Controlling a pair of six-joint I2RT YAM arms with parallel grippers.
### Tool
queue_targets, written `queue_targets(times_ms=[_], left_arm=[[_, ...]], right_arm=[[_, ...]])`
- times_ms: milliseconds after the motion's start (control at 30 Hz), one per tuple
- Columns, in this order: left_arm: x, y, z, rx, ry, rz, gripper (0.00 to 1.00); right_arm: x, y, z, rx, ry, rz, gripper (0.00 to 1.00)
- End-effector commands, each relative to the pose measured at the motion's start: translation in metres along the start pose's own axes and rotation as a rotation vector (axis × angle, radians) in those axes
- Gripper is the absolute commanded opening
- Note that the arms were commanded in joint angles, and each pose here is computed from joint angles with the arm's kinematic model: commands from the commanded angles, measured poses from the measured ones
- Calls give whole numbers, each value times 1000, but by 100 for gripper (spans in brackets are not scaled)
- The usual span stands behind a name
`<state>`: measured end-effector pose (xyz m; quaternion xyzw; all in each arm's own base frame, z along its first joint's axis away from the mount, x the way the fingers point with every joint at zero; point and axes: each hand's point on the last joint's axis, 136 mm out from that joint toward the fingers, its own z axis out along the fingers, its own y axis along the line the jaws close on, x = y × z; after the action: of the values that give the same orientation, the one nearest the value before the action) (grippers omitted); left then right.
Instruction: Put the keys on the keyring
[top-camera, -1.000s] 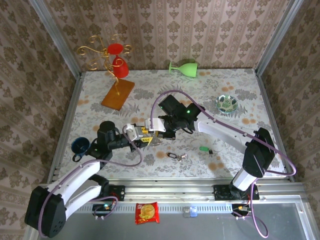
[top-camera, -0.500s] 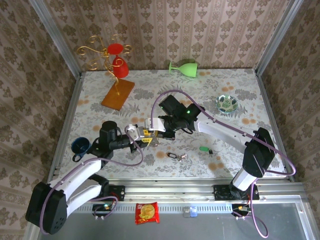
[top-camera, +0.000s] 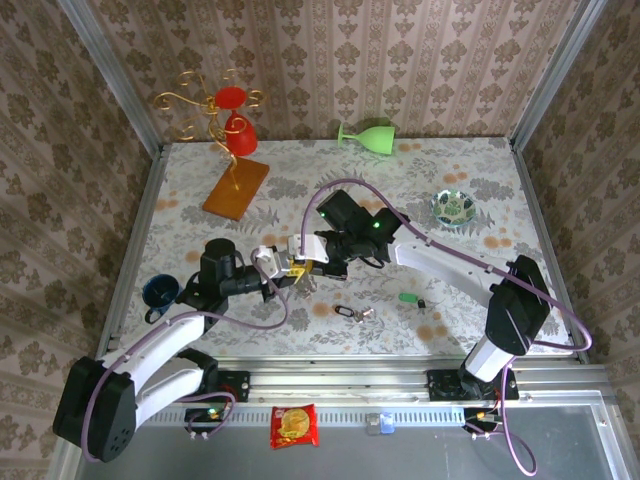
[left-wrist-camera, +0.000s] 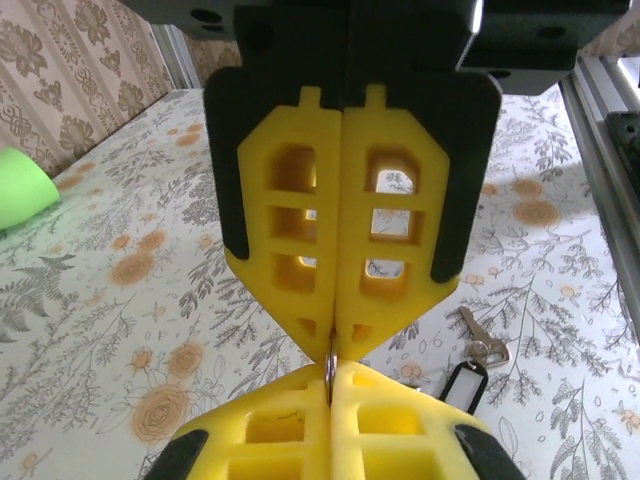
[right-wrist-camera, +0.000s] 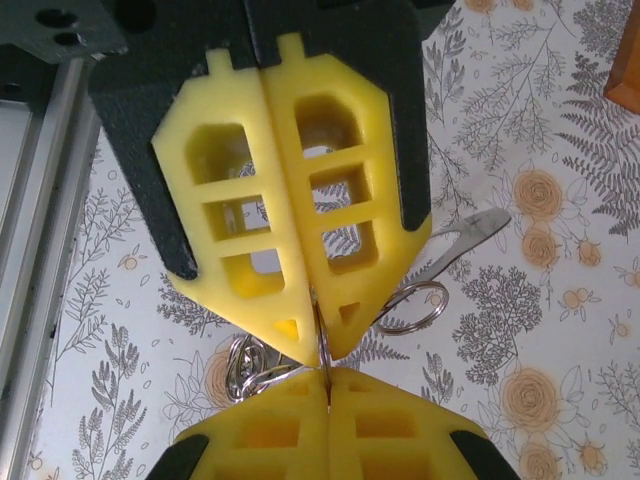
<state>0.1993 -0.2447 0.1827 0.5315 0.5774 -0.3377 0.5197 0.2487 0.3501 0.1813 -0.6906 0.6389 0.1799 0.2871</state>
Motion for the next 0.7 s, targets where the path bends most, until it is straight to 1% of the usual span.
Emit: queue_targets(times_ms=[0,33,67,100,133,200,233,333,500,633,667], left_arm=[[-26,9,-5,-31,-74,67,0],[-28,10,-7,-36,-86,65,0],[-33,9,-8,-27,-109,67,0],[-37,16,-12,-45,-128,61,0],[-41,16,-14,-42,-151,56,0],[-51,17,-19,-41,-207,49,0],[-54,17,-21,-38,-228,46,0],[-63,14,-24,-23,-273,42,0],[-69,8,-22,34,-291,41,0],[-72,4,-19,65,-300,42,0],[-74,4,-18,70,-304,48,0]], right_arm=[[-15,-3,-22,19,-111,57,13],[-18,-7,-31,30,-168,86,23],[-23,-13,-44,37,-265,116,31],[-23,-15,-53,36,-356,157,37],[-24,-18,-61,41,-432,164,40],[-22,-16,-72,49,-533,139,41],[-20,-15,-72,57,-548,130,41],[-20,-15,-71,50,-579,128,40],[-28,-23,-70,69,-635,146,35],[-36,-18,-73,45,-663,126,33],[-34,-18,-63,25,-653,135,33]])
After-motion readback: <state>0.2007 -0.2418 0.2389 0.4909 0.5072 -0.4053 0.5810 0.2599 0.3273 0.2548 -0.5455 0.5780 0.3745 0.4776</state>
